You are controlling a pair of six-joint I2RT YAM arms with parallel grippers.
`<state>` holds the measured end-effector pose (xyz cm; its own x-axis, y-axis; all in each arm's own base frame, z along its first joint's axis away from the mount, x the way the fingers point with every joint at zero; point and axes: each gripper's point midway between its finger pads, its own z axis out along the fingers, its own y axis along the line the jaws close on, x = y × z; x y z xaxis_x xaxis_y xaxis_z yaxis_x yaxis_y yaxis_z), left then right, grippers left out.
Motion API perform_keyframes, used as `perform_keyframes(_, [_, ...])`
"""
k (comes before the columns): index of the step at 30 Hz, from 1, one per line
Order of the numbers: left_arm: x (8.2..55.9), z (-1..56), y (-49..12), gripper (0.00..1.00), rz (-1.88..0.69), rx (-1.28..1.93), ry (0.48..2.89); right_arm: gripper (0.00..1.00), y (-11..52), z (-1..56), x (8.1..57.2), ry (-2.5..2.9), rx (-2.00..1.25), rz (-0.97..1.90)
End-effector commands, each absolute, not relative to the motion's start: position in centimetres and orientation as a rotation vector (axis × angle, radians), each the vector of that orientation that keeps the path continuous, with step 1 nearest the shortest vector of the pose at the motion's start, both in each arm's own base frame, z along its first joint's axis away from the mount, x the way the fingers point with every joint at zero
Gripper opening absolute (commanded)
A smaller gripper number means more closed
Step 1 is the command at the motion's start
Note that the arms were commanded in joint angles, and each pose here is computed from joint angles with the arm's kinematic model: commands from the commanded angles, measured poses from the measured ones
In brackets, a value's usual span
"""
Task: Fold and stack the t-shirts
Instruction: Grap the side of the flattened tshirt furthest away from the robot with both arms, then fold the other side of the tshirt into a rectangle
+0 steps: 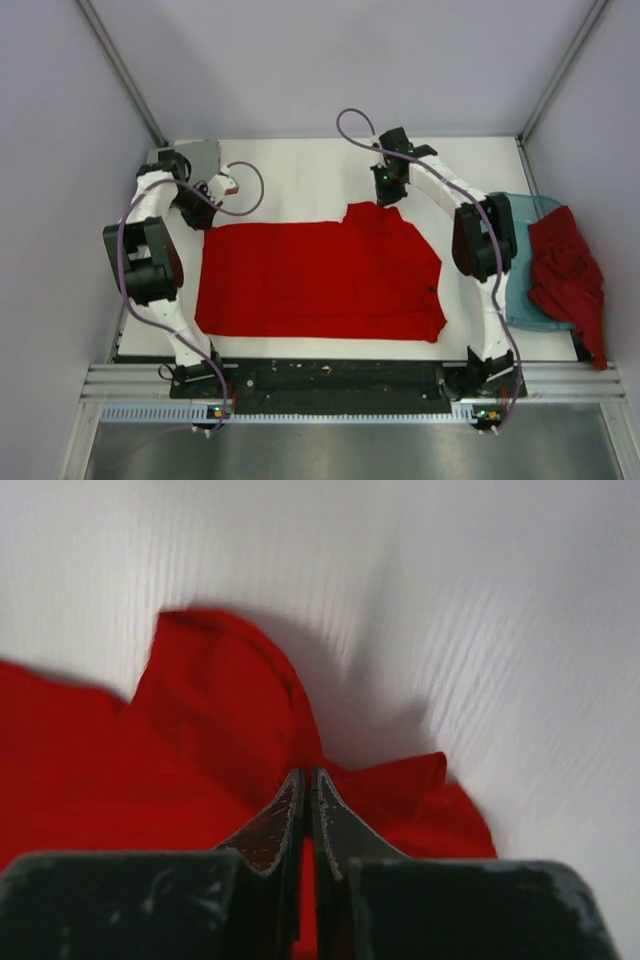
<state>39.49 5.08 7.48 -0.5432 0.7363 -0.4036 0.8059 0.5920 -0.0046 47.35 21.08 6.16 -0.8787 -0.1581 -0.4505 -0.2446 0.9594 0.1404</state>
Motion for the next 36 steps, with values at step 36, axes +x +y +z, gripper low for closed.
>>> perform_keyframes(36, [27.1, 4.8, 8.3, 0.08, -0.067, 1.526, 2.476, 0.00, 14.9, 7.2, 16.2, 2.807, 0.126, 0.614])
